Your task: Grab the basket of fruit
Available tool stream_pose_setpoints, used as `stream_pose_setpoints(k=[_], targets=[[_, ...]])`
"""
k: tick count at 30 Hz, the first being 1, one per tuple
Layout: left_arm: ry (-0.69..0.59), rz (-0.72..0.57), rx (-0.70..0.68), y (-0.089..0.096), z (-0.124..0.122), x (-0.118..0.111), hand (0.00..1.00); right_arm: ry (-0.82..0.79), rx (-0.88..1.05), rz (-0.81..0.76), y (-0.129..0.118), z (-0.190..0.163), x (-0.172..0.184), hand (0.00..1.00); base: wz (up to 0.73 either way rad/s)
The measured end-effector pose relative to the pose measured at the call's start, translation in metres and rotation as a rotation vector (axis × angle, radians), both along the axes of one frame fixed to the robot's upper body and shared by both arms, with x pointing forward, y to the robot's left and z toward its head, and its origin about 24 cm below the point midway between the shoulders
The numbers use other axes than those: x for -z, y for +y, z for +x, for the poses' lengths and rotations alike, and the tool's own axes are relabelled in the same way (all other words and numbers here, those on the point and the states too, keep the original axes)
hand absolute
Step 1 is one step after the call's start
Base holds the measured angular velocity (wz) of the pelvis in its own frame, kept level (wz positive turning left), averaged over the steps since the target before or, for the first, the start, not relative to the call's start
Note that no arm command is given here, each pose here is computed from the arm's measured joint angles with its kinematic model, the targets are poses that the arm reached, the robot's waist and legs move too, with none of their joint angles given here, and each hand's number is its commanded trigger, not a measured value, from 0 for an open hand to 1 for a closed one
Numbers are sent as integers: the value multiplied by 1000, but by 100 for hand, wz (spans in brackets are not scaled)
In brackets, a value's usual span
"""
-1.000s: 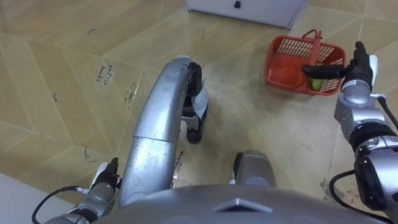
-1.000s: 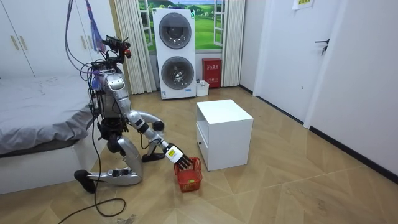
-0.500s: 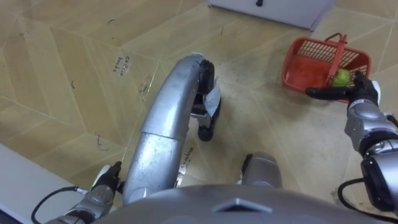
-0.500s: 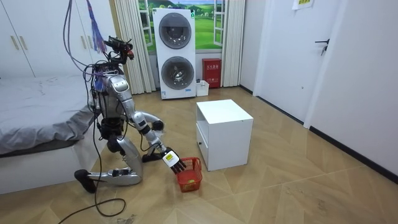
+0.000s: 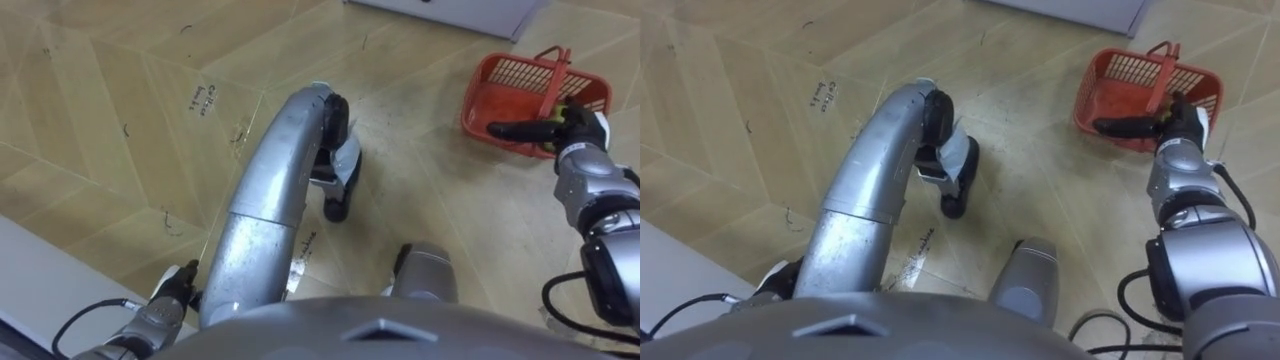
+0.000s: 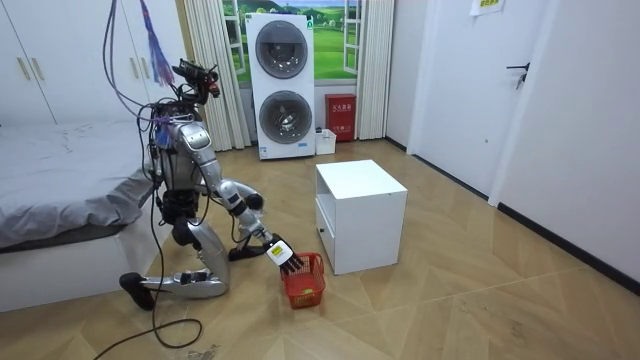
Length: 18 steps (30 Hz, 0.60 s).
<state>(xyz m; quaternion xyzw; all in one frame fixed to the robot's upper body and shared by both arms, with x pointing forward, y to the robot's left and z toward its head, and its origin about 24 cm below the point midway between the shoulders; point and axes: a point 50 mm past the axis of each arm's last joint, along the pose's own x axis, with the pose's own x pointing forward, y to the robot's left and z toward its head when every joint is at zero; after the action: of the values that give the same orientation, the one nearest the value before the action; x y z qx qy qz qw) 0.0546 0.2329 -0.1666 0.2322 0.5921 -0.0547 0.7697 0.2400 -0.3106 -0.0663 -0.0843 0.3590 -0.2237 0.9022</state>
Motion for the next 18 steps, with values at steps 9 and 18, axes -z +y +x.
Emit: stream_pose_setpoints(k=[9, 18], targets=[[30, -20, 21, -2, -3, 1, 0, -17, -21, 15, 3, 6, -3, 84, -2], [42, -32, 24, -3, -3, 1, 0, -1, -46, 25, 6, 6, -2, 100, 0]])
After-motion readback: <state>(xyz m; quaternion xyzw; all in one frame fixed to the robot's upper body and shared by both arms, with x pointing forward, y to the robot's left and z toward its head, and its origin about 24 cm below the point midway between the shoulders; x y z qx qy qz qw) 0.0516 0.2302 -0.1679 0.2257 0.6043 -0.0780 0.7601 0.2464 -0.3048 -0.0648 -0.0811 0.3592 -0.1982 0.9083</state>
